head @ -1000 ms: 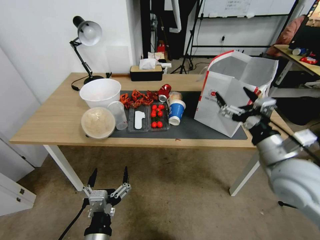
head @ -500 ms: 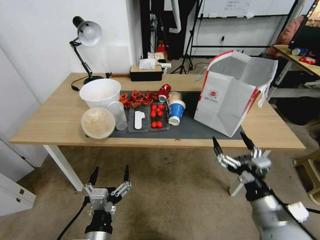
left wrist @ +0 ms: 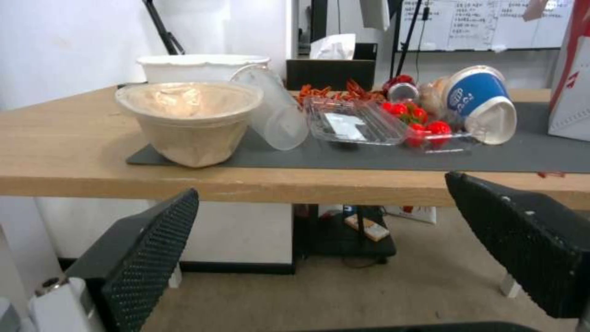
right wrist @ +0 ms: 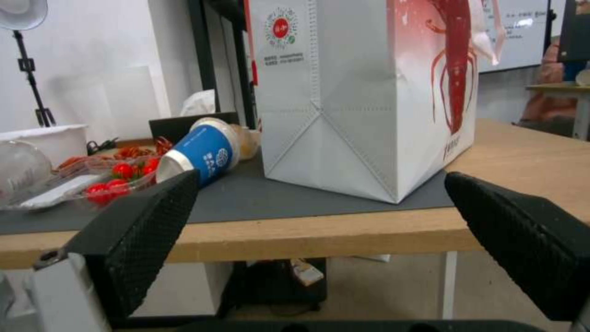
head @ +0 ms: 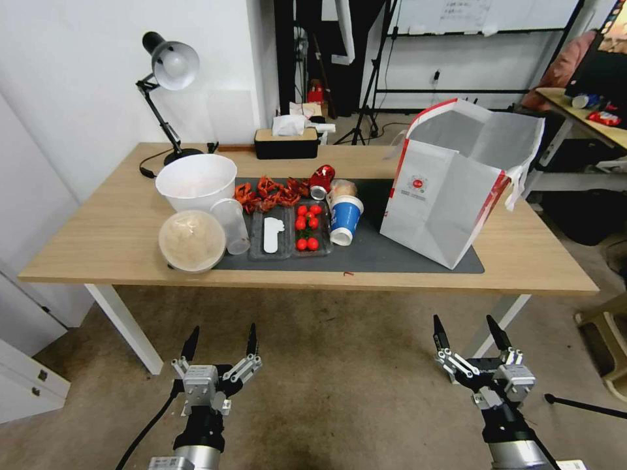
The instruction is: Pick up the food delivery bag from the floor and place it on the table.
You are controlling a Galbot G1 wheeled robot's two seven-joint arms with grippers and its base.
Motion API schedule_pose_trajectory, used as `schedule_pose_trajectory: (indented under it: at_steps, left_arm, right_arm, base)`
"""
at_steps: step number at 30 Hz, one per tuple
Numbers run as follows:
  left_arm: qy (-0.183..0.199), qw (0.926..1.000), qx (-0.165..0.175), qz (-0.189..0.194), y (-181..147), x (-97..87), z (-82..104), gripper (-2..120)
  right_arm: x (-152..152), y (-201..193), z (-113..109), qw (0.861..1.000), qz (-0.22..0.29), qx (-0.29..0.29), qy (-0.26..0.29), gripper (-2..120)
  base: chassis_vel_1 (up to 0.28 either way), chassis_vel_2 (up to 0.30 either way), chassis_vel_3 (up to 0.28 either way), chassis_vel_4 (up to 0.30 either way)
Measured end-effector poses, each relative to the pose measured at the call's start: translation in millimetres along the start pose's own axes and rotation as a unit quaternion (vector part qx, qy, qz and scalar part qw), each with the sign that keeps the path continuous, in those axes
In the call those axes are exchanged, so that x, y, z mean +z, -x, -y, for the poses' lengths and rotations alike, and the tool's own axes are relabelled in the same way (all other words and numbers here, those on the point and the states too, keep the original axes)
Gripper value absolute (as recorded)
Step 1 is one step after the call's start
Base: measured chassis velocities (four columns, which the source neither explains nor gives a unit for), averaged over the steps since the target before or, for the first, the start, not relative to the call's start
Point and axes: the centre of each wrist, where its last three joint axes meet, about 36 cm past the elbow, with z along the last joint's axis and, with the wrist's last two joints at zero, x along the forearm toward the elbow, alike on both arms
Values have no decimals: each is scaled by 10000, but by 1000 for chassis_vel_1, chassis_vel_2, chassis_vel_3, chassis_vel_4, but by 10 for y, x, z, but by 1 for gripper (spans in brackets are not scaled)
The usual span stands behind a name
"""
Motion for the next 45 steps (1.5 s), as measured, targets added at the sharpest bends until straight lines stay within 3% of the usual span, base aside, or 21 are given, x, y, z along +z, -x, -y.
schedule_pose_trajectory:
  at_steps: [45]
  left_arm:
    - [-2,10000,31,-23,-18,10,-1,100]
  right_arm:
    - [-16,34,6,10000,11,-31,-34,100]
  base:
    - [0,0,0,0]
